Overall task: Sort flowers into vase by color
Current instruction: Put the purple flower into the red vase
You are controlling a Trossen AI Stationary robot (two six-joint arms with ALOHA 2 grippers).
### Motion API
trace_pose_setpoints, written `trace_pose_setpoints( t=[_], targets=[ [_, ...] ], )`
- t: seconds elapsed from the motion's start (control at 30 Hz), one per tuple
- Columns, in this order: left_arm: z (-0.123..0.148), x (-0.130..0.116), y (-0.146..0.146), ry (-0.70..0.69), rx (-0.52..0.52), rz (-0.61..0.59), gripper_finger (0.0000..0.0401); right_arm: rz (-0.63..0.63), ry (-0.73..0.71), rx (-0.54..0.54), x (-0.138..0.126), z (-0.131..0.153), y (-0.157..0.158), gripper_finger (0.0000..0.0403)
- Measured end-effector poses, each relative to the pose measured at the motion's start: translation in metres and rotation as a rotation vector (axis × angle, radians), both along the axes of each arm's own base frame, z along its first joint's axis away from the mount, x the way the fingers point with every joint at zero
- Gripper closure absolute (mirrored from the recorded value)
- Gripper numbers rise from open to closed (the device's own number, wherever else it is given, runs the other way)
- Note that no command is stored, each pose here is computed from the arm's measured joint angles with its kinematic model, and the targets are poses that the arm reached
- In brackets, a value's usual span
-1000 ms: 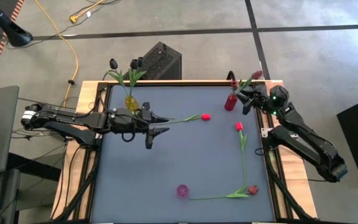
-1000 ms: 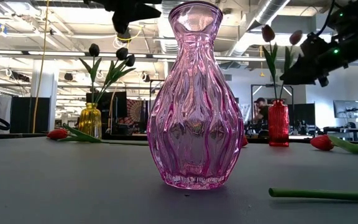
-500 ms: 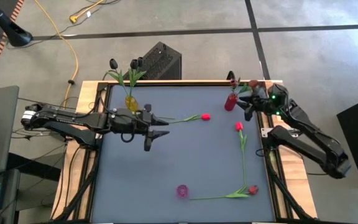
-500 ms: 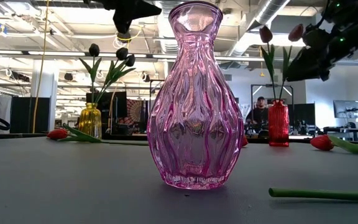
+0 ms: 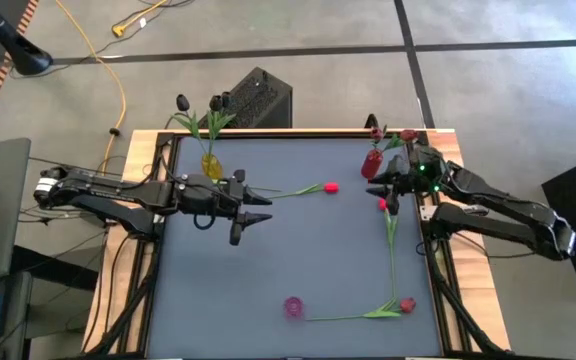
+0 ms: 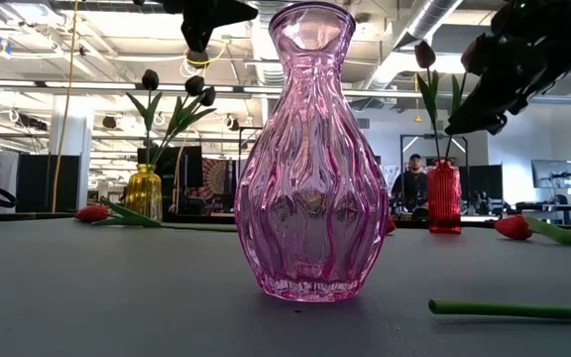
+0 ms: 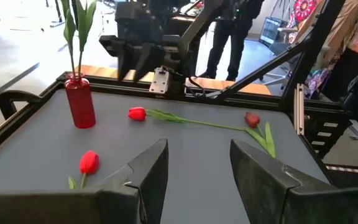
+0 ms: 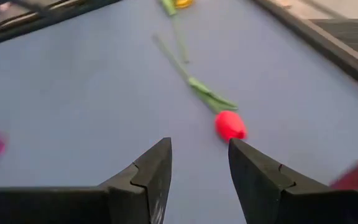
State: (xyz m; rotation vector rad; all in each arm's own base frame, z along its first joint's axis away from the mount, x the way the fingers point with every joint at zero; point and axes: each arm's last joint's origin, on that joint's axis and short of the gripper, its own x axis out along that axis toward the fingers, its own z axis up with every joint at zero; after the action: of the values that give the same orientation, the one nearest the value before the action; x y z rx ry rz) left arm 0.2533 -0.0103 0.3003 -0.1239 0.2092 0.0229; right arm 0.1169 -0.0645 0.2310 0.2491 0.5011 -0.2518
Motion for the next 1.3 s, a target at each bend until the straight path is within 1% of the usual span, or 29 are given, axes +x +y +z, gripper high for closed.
trace_pose_setpoints(
  t=[0.23,0.43,0.67,0.8,0.87,0.93,1.0,1.1,1.23,1.3],
  targets=[
    [0.0,0.0,0.0,0.0,0.0,0.0,0.0241,0.145,-0.001,-0.001,0.008,0.0,0.018,0.0219],
    [0.0,0.0,0.0,0.0,0.001,-0.001,0.0241,0.301,-0.015,0.01,0.017,0.001,0.038,0.0219],
    [0.0,0.0,0.0,0.002,0.018,-0.005,0.0241,0.545,-0.012,0.005,0.033,-0.002,0.072,0.0219],
    [0.0,0.0,0.0,0.003,0.018,-0.005,0.0241,0.636,0.042,-0.013,0.039,-0.01,0.092,0.0219],
    [0.0,0.0,0.0,0.004,0.015,-0.017,0.0241,0.656,0.08,0.0,0.041,-0.014,0.101,0.0219],
    [0.0,0.0,-0.001,0.003,0.014,-0.037,0.0241,0.661,0.125,0.041,0.041,-0.017,0.108,0.0222],
    [0.0,0.0,-0.001,0.003,0.017,-0.057,0.0241,0.667,0.162,0.079,0.043,-0.014,0.115,0.0227],
    [-0.003,0.003,-0.002,-0.009,0.02,-0.07,0.0241,0.686,0.176,0.122,0.047,-0.007,0.126,0.0237],
    [-0.016,0.008,-0.003,-0.005,0.013,-0.102,0.0241,0.704,0.227,0.166,0.055,-0.004,0.145,0.025],
    [-0.025,0.009,-0.004,0.019,0.006,-0.114,0.0241,0.709,0.272,0.201,0.059,-0.005,0.156,0.0255]
  ],
)
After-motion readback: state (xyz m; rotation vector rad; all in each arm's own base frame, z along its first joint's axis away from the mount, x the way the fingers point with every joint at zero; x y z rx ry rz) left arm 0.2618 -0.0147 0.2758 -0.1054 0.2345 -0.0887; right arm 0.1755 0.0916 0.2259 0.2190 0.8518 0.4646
